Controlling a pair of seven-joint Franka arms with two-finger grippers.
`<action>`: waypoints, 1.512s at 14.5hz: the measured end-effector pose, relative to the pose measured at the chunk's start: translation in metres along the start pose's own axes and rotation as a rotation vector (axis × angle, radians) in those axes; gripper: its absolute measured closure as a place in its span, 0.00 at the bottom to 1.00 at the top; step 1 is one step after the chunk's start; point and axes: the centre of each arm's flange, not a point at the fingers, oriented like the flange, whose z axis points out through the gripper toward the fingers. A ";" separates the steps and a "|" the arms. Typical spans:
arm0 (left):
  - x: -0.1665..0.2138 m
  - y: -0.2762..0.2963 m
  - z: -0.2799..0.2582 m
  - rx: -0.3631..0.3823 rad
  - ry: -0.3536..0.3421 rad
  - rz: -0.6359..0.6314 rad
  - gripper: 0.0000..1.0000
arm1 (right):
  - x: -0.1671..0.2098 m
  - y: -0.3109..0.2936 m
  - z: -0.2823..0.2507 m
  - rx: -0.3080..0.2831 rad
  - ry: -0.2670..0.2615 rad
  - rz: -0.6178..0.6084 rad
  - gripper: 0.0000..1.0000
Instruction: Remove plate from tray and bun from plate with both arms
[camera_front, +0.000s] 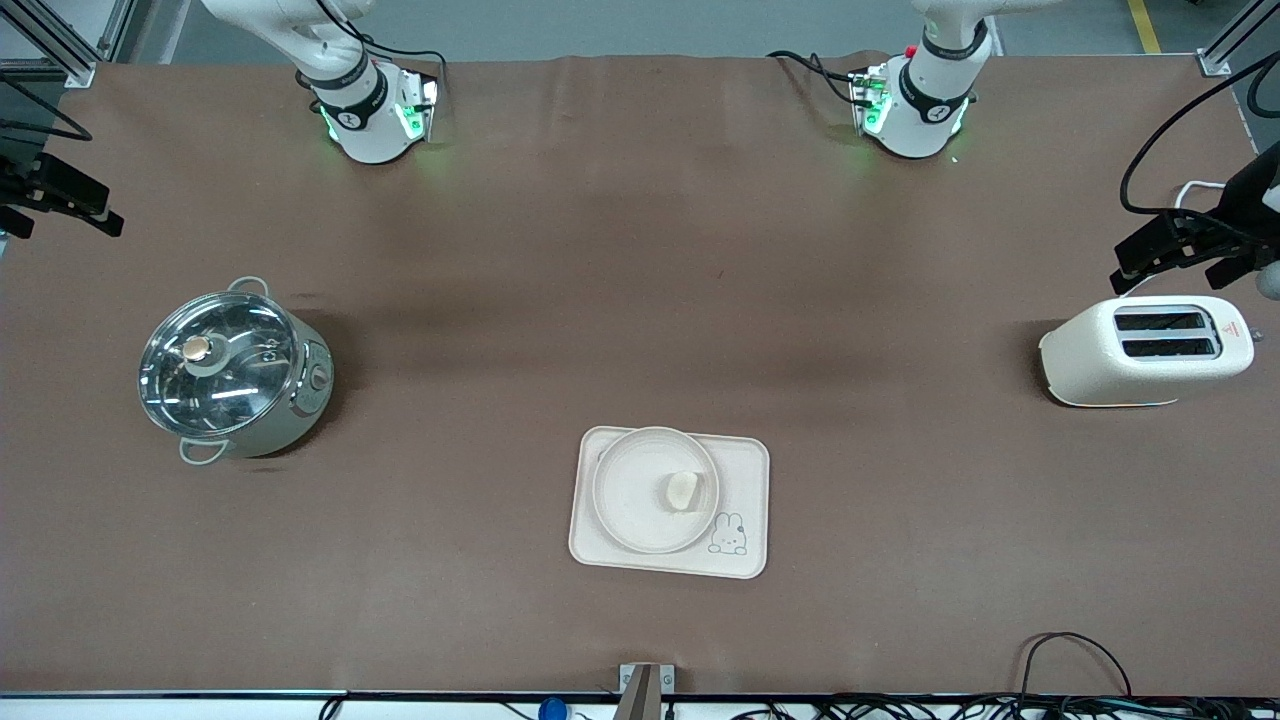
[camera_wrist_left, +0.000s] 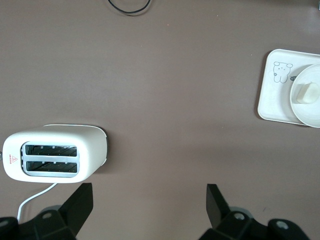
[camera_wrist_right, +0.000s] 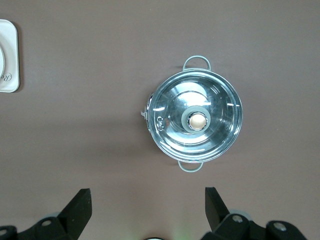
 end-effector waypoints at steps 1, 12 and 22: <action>0.000 0.000 0.000 0.000 0.000 0.000 0.00 | 0.000 0.000 0.000 0.000 0.000 0.000 0.00; 0.000 0.000 0.000 0.000 0.000 0.001 0.00 | 0.008 -0.012 0.022 0.009 -0.034 -0.020 0.00; 0.000 0.002 0.000 0.000 0.001 0.004 0.00 | 0.074 -0.194 0.224 0.099 -0.122 0.016 0.00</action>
